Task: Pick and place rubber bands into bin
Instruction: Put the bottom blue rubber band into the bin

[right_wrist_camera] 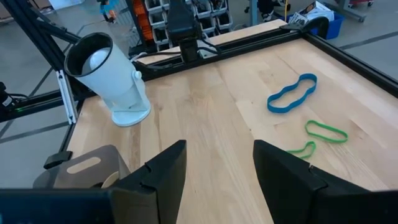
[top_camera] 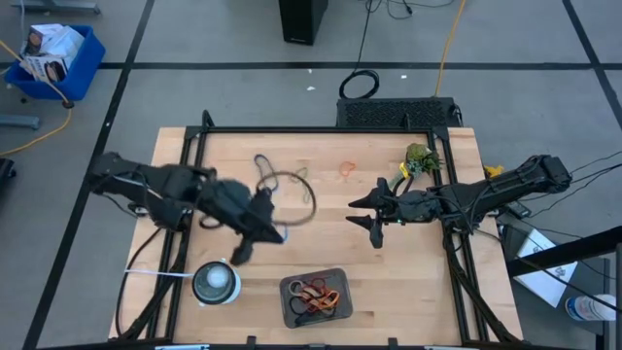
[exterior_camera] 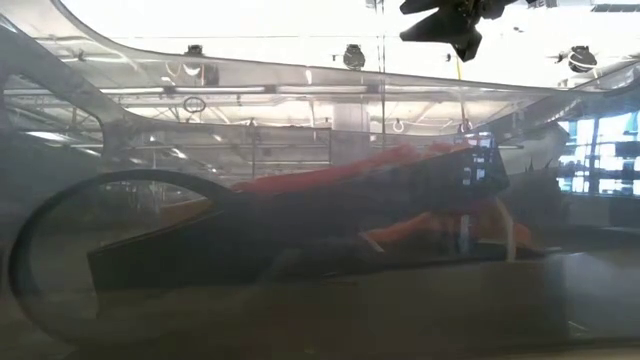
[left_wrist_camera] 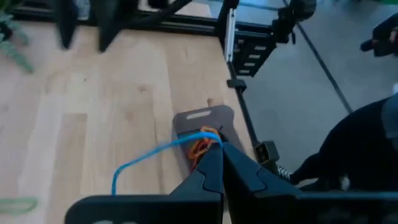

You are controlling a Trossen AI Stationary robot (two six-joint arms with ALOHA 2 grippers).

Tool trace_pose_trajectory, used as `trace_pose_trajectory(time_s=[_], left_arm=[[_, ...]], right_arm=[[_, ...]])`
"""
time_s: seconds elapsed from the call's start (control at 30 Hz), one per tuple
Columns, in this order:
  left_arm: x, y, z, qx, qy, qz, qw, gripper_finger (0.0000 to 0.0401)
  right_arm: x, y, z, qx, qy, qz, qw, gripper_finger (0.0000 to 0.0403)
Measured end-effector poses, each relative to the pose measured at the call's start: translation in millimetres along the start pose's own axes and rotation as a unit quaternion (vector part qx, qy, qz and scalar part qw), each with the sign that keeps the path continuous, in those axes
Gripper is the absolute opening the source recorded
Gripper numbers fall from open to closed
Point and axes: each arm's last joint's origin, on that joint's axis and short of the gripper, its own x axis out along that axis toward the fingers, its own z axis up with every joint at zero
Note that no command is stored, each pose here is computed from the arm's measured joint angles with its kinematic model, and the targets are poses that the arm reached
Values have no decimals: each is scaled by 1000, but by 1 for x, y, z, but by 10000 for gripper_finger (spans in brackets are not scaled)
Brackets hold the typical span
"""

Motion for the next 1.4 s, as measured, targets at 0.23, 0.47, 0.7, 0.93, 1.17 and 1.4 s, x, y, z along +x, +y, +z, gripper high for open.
trace_pose_trajectory(time_s=[0.23,0.47,0.7,0.93,1.17,1.4], left_arm=[[70,-21,-14,-18,66,9,998,1],[154,-30,-38,-49,129,-27,990,1],[210,-33,-67,-81,179,-35,980,1],[244,-25,-92,-99,220,-12,970,2],[255,-17,-101,-126,234,17,964,20],[250,-13,-92,-155,211,27,965,37]], right_arm=[[0,0,0,-1,1,-1,1000,183],[0,-1,-3,-5,14,-6,1000,183],[0,-1,-4,-7,18,-6,1000,183],[0,-1,-3,-6,16,-5,1000,183],[0,-1,-3,-3,17,-5,1000,183],[0,1,-4,-2,31,30,999,183]])
